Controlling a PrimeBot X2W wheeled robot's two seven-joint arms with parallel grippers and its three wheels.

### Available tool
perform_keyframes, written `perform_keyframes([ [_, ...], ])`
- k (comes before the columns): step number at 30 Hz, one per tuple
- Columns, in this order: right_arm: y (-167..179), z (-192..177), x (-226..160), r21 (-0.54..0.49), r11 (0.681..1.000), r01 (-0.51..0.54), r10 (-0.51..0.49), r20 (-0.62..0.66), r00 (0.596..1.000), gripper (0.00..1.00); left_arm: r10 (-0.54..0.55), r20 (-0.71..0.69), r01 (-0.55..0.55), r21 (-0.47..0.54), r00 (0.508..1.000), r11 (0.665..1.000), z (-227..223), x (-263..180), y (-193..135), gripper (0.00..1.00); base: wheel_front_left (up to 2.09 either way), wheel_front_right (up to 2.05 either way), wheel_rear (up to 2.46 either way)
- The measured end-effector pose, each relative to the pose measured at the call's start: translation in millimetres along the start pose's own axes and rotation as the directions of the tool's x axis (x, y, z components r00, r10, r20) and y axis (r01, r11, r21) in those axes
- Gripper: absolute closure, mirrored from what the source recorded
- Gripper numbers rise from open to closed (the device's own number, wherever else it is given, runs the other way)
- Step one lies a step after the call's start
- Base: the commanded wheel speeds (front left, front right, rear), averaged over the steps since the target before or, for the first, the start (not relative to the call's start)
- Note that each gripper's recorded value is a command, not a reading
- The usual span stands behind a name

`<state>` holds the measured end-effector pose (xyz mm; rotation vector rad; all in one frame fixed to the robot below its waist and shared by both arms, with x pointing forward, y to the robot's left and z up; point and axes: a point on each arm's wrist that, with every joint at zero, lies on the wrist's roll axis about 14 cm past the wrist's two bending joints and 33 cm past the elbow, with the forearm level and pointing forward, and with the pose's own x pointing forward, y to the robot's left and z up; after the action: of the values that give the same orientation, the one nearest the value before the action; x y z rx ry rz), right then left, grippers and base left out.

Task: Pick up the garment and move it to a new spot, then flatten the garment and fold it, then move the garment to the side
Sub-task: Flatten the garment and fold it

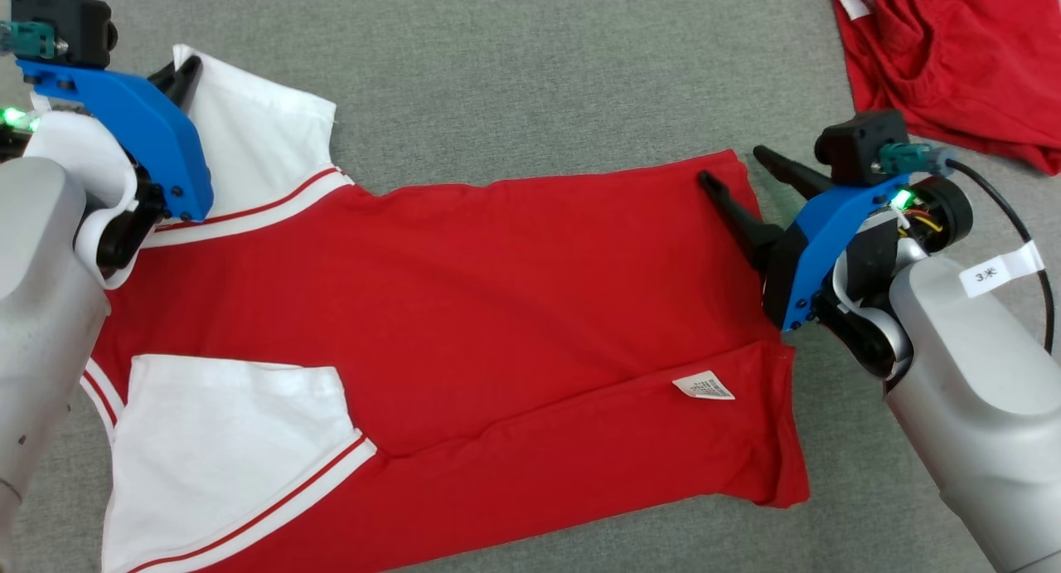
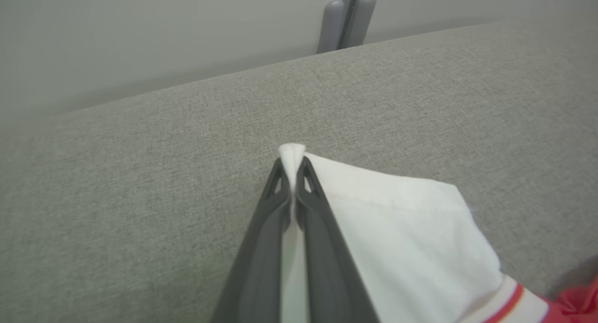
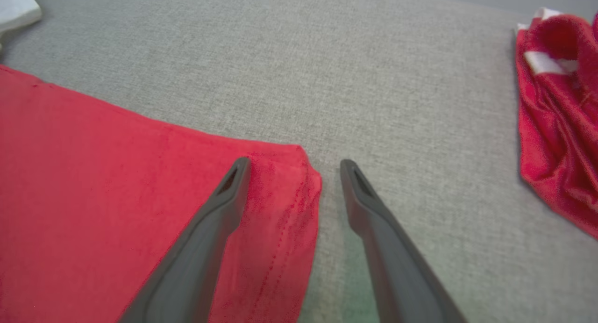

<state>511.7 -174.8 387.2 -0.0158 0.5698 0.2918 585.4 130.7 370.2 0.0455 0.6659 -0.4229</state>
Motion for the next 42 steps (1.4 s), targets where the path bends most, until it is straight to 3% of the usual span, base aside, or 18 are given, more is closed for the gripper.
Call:
perform_keyframes([
  [4, 4.4, -13.9, 4.6, -0.015, 1.000, -0.011, 0.010, -0.058, 0.998, 0.00, 0.002, 0.022, -0.002, -0.005, 1.000, 1.000, 5.4, -0.9, 1.8, 1.00, 0.00, 0.00, 0.00],
  [5, 4.9, -15.1, 5.7, -0.015, 1.000, -0.013, 0.012, -0.065, 0.998, 0.15, 0.002, 0.024, -0.002, -0.003, 1.000, 1.000, 4.8, -1.3, 1.6, 1.00, 0.00, 0.00, 0.00],
  [6, 6.0, -15.9, 6.9, -0.013, 1.000, -0.015, 0.014, -0.070, 0.997, 0.51, 0.000, 0.027, 0.000, -0.002, 1.000, 1.000, 4.3, -1.4, 0.8, 1.00, 0.00, 0.00, 0.00],
  [7, 6.7, -16.7, 8.0, -0.013, 1.000, -0.017, 0.016, -0.073, 0.997, 0.70, -0.001, 0.032, 0.001, -0.006, 0.999, 1.000, 4.7, -1.6, 0.6, 1.00, 0.00, 0.00, 0.00],
  [8, 7.1, -16.5, 9.1, -0.015, 1.000, -0.019, 0.017, -0.074, 0.997, 0.70, 0.001, 0.037, -0.001, -0.005, 0.999, 1.000, 5.9, -1.8, 1.3, 1.00, 0.00, 0.00, 0.00],
  [9, 7.2, -16.2, 10.4, -0.016, 1.000, -0.019, 0.018, -0.075, 0.997, 1.00, 0.002, 0.041, -0.002, -0.007, 0.999, 1.000, 7.4, -2.2, 1.9, 1.00, 0.00, 0.00, 0.00],
  [14, 6.2, -7.1, 16.8, -0.019, 1.000, -0.010, 0.010, -0.030, 1.000, 1.00, 0.005, 0.083, -0.004, -0.011, 0.997, 1.000, 13.7, -6.2, 2.1, 1.00, 0.00, 0.00, 0.00],
  [19, -11.5, 34.8, 17.8, -0.071, 0.996, 0.057, -0.046, 0.141, 0.989, 1.00, 0.020, 0.188, -0.020, -0.002, 0.982, 1.000, 37.0, -20.9, 5.4, 1.00, 0.00, 0.00, 0.00],
  [24, -3.4, 41.0, 16.4, -0.082, 0.995, 0.062, -0.046, 0.180, 0.983, 1.00, 0.011, 0.280, -0.009, -0.008, 0.960, 1.000, 56.4, -39.2, -1.7, 1.00, 0.00, 0.00, 0.00],
  [33, 5.9, 37.0, 3.7, -0.073, 0.995, 0.061, -0.043, 0.234, 0.971, 1.00, -0.050, 0.338, 0.067, -0.037, 0.940, 0.997, 36.3, -66.1, -25.9, 1.00, 0.00, 0.00, 0.00],
  [42, 8.5, 20.6, -9.4, -0.058, 0.996, 0.070, -0.053, 0.257, 0.965, 1.00, -0.047, 0.344, 0.067, -0.048, 0.938, 0.997, -0.7, -97.4, -29.6, 1.00, 0.00, 0.00, 0.00],
])
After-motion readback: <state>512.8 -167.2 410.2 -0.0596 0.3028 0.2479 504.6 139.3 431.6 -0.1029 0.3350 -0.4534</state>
